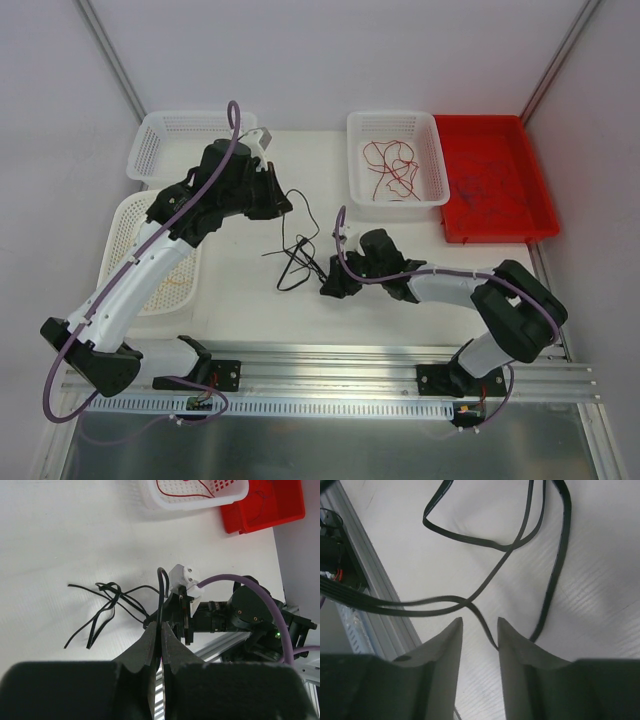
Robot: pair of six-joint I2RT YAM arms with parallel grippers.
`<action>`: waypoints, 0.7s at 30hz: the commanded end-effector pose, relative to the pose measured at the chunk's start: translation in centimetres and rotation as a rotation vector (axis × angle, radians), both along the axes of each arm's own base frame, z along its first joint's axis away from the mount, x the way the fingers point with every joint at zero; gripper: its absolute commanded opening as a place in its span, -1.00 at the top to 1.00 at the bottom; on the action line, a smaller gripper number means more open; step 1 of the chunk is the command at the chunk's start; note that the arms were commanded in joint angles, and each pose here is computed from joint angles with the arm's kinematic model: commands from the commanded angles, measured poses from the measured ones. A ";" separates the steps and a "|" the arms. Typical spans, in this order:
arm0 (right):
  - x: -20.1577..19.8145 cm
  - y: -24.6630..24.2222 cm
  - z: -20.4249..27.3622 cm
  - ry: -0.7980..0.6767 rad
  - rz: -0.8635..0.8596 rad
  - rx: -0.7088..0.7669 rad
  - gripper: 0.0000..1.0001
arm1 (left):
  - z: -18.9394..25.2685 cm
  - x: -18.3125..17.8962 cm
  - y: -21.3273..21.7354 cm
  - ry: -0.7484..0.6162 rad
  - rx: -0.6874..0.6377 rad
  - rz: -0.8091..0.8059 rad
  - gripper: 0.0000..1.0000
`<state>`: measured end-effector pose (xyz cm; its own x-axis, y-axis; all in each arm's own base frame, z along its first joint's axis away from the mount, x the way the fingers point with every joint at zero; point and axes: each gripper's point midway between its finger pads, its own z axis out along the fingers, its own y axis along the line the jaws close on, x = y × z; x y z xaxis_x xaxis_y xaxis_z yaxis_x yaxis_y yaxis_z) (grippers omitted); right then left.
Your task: Untangle the cables
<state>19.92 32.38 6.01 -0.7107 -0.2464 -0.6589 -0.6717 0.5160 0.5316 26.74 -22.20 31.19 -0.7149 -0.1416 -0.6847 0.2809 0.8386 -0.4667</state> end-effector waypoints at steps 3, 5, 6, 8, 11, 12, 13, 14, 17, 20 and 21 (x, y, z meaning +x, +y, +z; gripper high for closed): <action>0.6 0.0 0.4 -0.023 0.002 0.048 0.55 | 2.0 0.6 1.2 -0.104 0.012 0.042 1.00; 0.5 -0.7 0.2 -0.020 -0.004 0.036 0.81 | 2.5 1.1 2.1 -0.140 0.042 0.073 1.00; 0.7 -1.3 0.5 -0.024 -0.021 0.030 0.86 | 3.0 1.5 2.7 -0.159 0.052 0.089 1.00; 0.5 -2.4 0.3 -0.014 -0.039 0.013 0.98 | 3.5 2.4 4.4 -0.184 0.073 0.136 1.00; 0.8 -4.5 1.1 -0.015 -0.085 0.010 0.99 | 4.4 3.9 7.7 -0.204 0.090 0.227 1.00; 0.8 -5.8 1.4 -0.015 -0.112 -0.004 0.99 | 4.5 4.4 8.5 -0.209 0.103 0.248 1.00; 0.9 -6.4 1.5 -0.018 -0.129 -0.013 0.99 | 4.6 4.9 9.8 -0.211 0.117 0.289 1.00; 0.8 -7.2 1.5 -0.014 -0.149 -0.029 0.99 | 5.0 5.1 10.4 -0.223 0.128 0.304 1.00; 1.1 -10.2 2.5 -0.020 -0.237 -0.048 0.99 | 5.0 6.0 12.7 -0.232 0.193 0.371 1.00; 0.9 -14.4 3.0 0.034 -0.378 -0.120 0.99 | 4.9 6.9 14.5 -0.231 0.244 0.426 1.00; 1.6 -16.0 3.4 0.032 -0.449 -0.131 0.99 | 4.9 7.0 14.9 -0.230 0.255 0.438 1.00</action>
<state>22.43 20.24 9.81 -0.7402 -0.0206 -0.6720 -0.4708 0.7294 0.4963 33.08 -9.43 34.82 -0.5004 -0.2344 -0.8335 0.0010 0.9625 -0.2712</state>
